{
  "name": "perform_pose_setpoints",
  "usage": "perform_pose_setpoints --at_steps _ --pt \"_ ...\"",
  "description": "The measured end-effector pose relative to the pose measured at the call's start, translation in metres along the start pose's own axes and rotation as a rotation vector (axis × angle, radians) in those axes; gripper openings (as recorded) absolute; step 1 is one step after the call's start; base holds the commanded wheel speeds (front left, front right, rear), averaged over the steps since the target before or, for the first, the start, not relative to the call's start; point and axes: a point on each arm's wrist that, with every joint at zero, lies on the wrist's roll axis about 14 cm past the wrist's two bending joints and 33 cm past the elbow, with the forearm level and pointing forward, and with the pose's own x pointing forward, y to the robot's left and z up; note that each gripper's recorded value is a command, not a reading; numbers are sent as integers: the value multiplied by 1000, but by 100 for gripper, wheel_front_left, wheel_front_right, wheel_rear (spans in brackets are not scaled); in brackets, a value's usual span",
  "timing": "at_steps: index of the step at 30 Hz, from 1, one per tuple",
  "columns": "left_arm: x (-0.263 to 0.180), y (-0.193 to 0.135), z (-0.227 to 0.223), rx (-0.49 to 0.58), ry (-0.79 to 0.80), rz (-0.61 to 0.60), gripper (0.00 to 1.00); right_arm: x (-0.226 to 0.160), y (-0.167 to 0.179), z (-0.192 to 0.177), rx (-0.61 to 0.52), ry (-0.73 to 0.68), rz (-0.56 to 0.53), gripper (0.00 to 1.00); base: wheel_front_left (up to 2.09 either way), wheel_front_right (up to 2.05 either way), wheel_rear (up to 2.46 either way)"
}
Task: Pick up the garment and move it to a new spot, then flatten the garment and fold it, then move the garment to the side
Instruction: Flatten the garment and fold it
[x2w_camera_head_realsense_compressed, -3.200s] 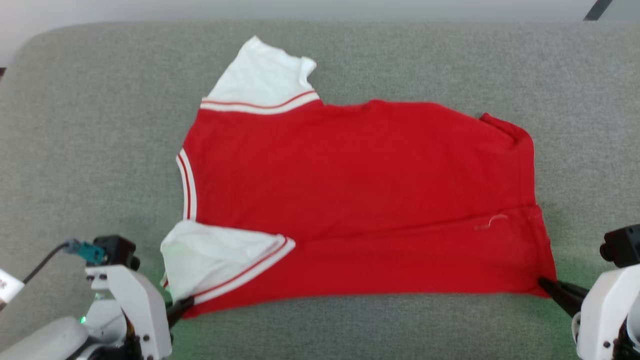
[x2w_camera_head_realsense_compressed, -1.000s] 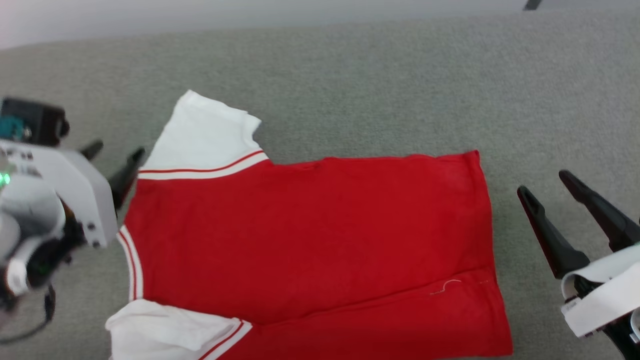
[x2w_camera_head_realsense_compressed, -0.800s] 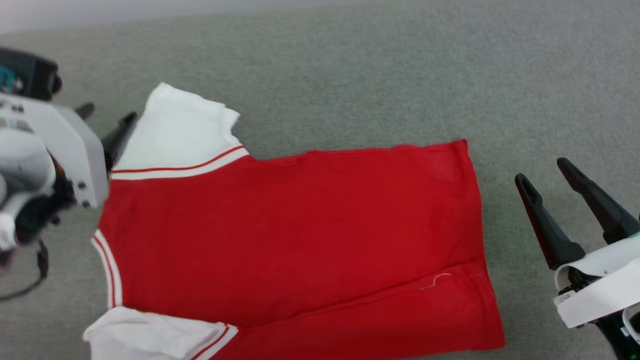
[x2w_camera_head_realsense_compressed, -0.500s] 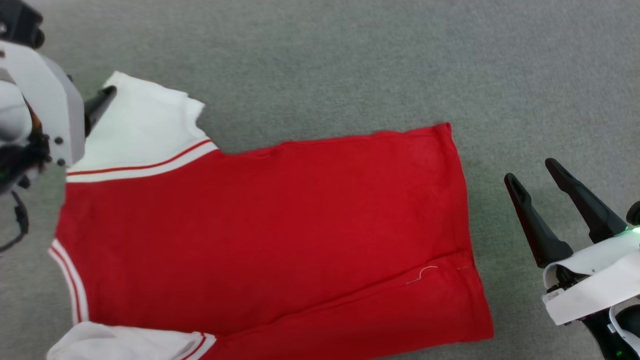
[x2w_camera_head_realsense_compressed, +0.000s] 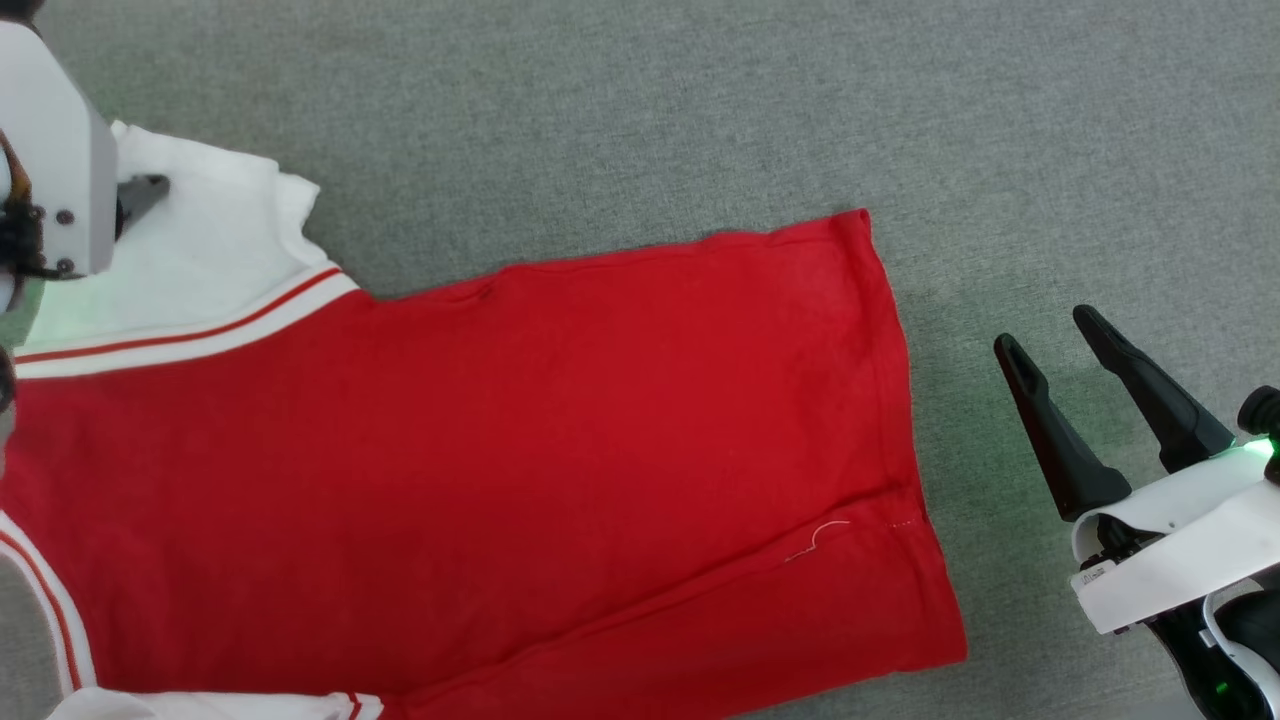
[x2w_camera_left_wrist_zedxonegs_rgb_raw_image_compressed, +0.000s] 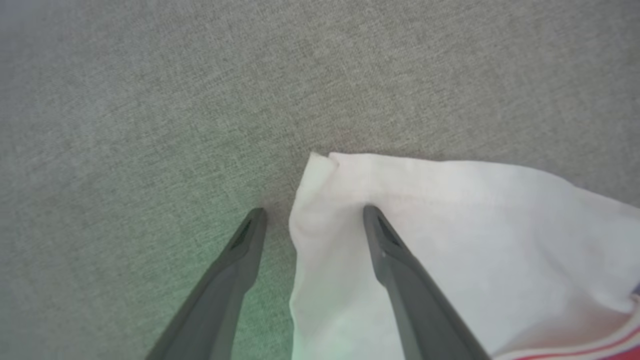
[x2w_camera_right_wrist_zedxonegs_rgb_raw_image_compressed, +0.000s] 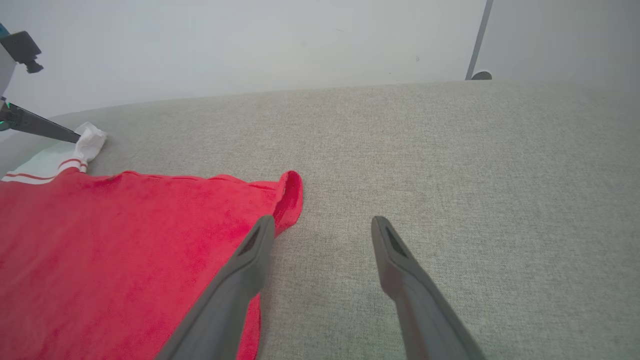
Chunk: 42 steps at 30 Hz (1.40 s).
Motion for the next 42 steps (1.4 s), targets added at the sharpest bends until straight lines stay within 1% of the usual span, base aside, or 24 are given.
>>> perform_pose_setpoints --at_steps 1,2,3,4,5,8,13,17,27,31,39,42 --pt "2 0 0 -8 8 0 100 1 -1 0 -1 1 -2 100 0 0 0" --pt "4 1 0 -14 15 0 90 1 -3 -1 1 6 -5 100 0 0 0" --pt "6 1 -2 -23 28 0 49 1 -4 -3 2 12 -7 100 0 0 0" --pt "8 1 -3 -28 37 0 33 1 -4 -5 3 17 -8 100 0 0 0" --pt "9 0 -4 -43 47 -4 0 1 -4 -6 5 23 -8 100 0 0 0" --pt "10 -2 -8 -84 87 -13 0 3 -3 -9 10 40 1 100 0 0 0" --pt "9 -5 -8 -81 97 -17 0 6 0 -14 39 85 17 100 0 0 0" --pt "6 -5 -8 -83 91 -18 0 11 1 -15 36 123 30 100 0 0 0" --pt "0 -11 -7 -102 75 -28 0 48 15 -2 -17 223 100 100 0 0 0" --pt "-2 -11 -6 -102 67 -33 0 66 21 -7 -33 292 120 100 0 0 0" --pt "-1 -6 -7 -108 56 -33 0 86 23 -44 -51 513 126 100 0 0 0" --pt "1 -5 -9 -112 56 -34 0 91 24 -51 -55 578 130 100 0 0 0"
